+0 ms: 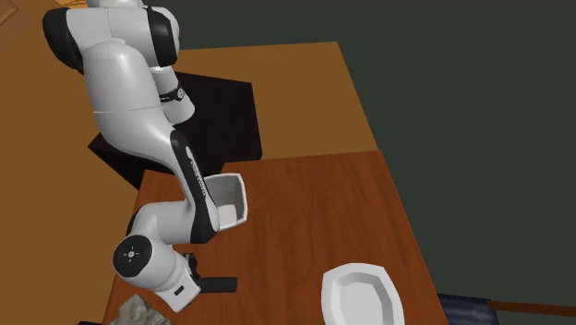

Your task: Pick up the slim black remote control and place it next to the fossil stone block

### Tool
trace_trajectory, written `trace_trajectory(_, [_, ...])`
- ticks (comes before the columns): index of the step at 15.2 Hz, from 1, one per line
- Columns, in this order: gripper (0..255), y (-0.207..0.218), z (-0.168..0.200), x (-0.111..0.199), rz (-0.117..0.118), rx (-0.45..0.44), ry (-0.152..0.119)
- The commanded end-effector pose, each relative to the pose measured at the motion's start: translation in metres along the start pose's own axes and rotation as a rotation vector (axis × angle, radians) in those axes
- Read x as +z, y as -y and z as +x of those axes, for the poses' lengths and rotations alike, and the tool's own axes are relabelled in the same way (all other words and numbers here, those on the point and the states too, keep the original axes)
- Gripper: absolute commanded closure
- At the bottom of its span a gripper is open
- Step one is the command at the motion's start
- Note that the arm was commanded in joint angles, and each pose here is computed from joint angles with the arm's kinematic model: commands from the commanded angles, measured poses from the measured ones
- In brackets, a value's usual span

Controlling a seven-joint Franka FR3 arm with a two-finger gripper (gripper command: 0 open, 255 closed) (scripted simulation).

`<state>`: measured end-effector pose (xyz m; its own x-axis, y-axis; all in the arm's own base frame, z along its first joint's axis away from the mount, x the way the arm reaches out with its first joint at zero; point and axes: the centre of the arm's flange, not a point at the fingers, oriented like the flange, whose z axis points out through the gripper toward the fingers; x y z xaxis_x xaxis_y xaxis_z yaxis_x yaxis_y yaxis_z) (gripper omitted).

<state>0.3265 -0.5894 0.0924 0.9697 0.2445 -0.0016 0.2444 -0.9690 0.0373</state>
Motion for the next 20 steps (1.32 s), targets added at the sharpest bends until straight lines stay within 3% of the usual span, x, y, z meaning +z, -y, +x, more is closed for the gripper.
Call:
trace_trajectory(1, [255, 0.001, 0.001, 0.002, 0.002, -0.001, 0.0])
trace_trajectory(5, [255, 0.001, 0.001, 0.002, 0.002, -0.001, 0.0])
trace_trajectory(6, [0, 0.001, 0.001, 0.002, 0.002, -0.001, 0.0])
trace_trajectory(11, [0, 0.001, 0.001, 0.002, 0.002, -0.001, 0.0])
trace_trajectory(15, [0, 0.001, 0.001, -0.048, 0.002, -0.001, 0.0])
trace_trajectory(20, [0, 0.001, 0.001, -0.048, 0.002, -0.001, 0.0])
